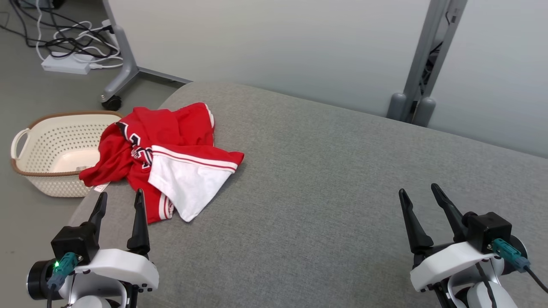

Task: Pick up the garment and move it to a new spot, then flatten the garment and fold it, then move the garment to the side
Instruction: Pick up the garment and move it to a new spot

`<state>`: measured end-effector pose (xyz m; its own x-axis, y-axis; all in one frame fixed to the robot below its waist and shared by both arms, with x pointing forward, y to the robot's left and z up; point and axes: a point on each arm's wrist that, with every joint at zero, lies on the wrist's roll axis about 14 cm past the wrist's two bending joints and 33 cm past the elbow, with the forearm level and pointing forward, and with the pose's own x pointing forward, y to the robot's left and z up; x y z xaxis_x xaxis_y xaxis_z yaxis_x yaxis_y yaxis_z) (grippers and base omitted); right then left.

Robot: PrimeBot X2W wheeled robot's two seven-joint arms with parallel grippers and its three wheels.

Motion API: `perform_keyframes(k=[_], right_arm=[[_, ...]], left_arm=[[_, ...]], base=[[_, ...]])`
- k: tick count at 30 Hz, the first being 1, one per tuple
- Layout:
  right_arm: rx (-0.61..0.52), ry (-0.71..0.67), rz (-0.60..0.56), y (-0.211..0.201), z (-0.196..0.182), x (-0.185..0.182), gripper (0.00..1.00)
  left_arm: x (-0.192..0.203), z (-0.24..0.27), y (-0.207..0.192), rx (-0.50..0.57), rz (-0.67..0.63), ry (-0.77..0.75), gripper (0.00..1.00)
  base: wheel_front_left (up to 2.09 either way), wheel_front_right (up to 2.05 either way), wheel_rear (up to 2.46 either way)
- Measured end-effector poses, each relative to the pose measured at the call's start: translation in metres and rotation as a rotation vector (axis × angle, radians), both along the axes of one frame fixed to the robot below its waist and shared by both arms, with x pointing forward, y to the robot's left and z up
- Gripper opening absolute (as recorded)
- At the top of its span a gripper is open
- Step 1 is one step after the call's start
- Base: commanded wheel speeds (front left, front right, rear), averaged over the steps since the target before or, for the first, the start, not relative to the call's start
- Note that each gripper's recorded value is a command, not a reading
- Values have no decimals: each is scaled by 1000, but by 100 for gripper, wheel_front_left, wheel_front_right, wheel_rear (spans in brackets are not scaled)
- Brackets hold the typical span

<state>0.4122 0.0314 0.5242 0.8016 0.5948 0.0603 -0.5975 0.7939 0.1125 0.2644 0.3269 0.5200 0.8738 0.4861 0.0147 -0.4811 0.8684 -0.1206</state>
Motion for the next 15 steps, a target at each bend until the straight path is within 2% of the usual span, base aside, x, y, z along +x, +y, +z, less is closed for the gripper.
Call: perform_keyframes(k=[15], right_arm=[[1, 13, 39, 15, -5, -1, 100]], left_arm=[[-7, 0, 6, -22, 28, -10, 100]], base=[[0, 0, 0]])
